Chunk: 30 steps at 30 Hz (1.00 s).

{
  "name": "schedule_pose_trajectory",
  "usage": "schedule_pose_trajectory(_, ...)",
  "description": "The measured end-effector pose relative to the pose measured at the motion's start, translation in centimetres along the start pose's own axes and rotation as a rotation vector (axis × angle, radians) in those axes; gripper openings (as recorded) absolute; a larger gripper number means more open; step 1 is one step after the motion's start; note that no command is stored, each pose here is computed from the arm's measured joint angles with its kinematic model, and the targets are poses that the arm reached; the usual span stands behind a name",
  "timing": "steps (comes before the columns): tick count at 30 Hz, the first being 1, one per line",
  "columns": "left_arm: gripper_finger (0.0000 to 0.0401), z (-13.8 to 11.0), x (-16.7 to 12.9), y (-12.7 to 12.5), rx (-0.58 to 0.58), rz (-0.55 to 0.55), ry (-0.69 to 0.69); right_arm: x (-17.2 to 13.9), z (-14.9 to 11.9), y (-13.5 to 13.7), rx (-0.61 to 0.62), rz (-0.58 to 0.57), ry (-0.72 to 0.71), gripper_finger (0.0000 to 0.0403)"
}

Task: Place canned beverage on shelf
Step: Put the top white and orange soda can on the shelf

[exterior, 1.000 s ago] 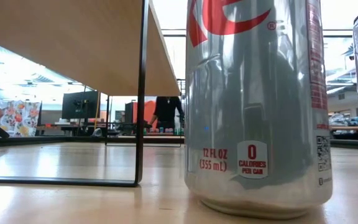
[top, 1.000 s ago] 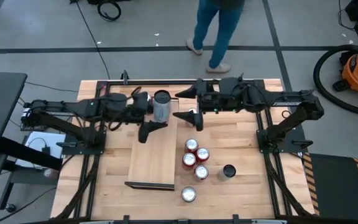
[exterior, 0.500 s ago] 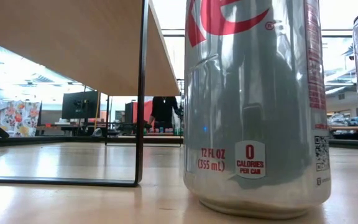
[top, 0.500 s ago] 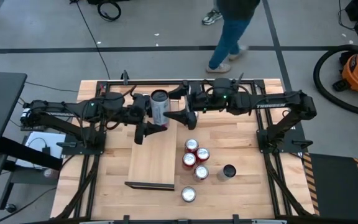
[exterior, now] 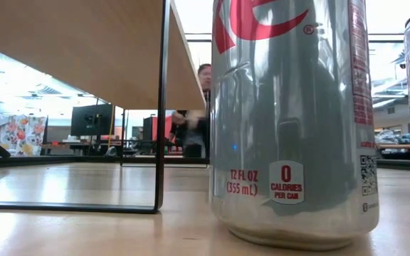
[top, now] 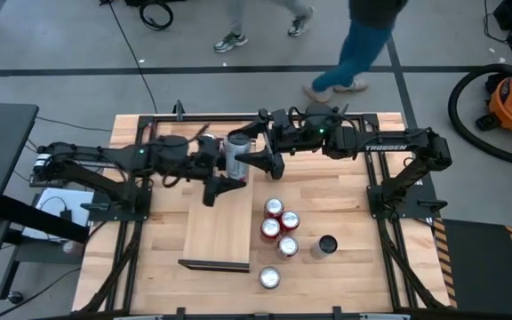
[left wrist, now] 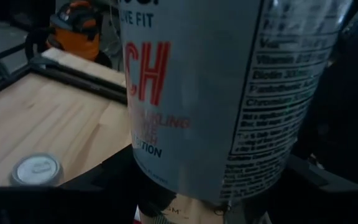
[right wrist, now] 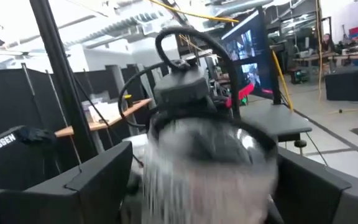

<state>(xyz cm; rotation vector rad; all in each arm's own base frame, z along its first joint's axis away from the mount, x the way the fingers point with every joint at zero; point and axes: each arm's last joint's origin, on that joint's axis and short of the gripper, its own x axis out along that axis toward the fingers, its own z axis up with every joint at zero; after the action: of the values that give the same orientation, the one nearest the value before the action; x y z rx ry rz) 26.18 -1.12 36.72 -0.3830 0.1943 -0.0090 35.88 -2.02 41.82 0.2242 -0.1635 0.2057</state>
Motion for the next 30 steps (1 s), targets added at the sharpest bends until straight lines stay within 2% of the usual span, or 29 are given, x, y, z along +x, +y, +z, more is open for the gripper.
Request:
schedule_pose_trajectory(3, 0.0266, -0.4, 0.8, 0.1, -0.002, -0.001, 0.014, 0.0, -0.4, -0.2, 0.011, -0.01, 0.039, 0.0347)
schedule_pose_trajectory(10, 0.0272, -0.4, 0.8, 0.3, 0.023, -0.003, 0.02, -0.1, -0.8, -0.4, 0.024, -0.047, 0.077, 0.0343)
schedule_pose_trajectory(19, 0.0284, -0.4, 0.8, 1.3, 0.03, 0.038, 0.048, -0.1, -1.0, -0.6, 0.039, -0.091, 0.099, 0.0266)
schedule_pose_trajectory(24, 0.0288, -0.3, 0.7, 1.6, 0.036, 0.051, 0.049, -0.1, -1.2, -0.7, 0.039, -0.112, 0.112, 0.0261)
schedule_pose_trajectory(30, 0.0345, 0.2, 0.5, 1.6, 0.055, 0.082, 0.01, -0.1, -1.9, -1.0, 0.062, -0.147, 0.16, 0.0271)
